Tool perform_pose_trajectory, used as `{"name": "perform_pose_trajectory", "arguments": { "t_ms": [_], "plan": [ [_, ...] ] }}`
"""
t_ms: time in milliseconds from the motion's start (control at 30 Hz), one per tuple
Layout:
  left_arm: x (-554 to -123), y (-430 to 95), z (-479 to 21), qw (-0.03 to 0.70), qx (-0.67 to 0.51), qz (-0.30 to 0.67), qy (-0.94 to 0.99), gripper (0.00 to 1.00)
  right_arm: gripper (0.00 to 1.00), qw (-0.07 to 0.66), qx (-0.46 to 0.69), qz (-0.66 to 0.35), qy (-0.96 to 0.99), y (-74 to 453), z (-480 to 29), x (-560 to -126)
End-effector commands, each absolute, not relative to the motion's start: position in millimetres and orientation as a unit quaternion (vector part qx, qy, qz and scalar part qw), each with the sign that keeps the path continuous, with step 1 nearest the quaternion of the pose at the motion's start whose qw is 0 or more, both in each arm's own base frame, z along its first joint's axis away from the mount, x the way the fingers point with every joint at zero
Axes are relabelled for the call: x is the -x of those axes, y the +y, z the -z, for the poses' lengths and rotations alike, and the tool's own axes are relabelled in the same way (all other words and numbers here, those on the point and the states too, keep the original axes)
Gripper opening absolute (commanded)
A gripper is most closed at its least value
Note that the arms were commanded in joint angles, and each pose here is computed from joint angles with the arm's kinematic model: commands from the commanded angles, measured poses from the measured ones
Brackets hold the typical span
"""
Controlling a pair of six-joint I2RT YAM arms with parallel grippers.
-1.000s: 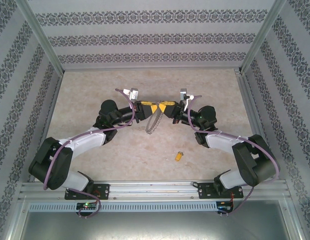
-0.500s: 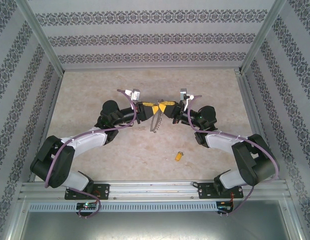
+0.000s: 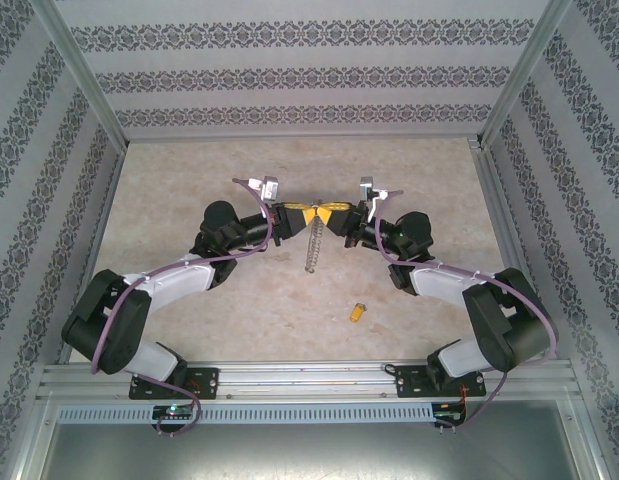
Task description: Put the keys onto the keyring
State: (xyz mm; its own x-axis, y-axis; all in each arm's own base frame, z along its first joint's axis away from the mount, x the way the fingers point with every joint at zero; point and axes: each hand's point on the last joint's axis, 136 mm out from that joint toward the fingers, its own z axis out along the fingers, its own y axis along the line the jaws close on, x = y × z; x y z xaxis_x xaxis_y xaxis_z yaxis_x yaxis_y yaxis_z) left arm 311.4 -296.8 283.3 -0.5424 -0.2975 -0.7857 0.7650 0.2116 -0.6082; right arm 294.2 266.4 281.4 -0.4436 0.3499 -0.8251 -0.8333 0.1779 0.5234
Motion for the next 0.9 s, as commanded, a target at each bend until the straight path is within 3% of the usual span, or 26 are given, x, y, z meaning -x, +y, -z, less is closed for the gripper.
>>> {"name": "perform_pose_trajectory", "arguments": {
  "t_ms": [0, 67, 167, 267, 400, 667, 867],
  "plan": [
    [-302, -301, -311, 0.471, -0.211, 0.617, 0.594, 0.07, 0.0, 0.5, 0.219, -0.61, 0.575, 266, -291, -291],
    [-302, -301, -313, 0.473, -0.213, 0.618, 0.591, 0.0, 0.0, 0.498, 0.216, -0.61, 0.577, 266, -289, -292],
    [-301, -301, -313, 0.473, -0.218, 0.615, 0.592, 0.0, 0.02, 0.498, 0.211, -0.609, 0.58, 264, -289, -294],
    [-299, -302, -310, 0.47, -0.23, 0.603, 0.603, 0.0, 0.32, 0.503, 0.19, -0.602, 0.59, 252, -287, -299],
    [-295, -303, -298, 0.465, -0.266, 0.566, 0.627, 0.0, 0.44, 0.509, 0.163, -0.585, 0.61, 228, -284, -301],
    [-282, -296, -271, 0.46, -0.352, 0.48, 0.659, 0.0, 0.49, 0.487, 0.133, -0.511, 0.695, 205, -256, -289],
    [-282, -288, -269, 0.512, -0.386, 0.425, 0.639, 0.0, 0.5, 0.475, 0.111, -0.472, 0.734, 190, -235, -275]
  ]
}}
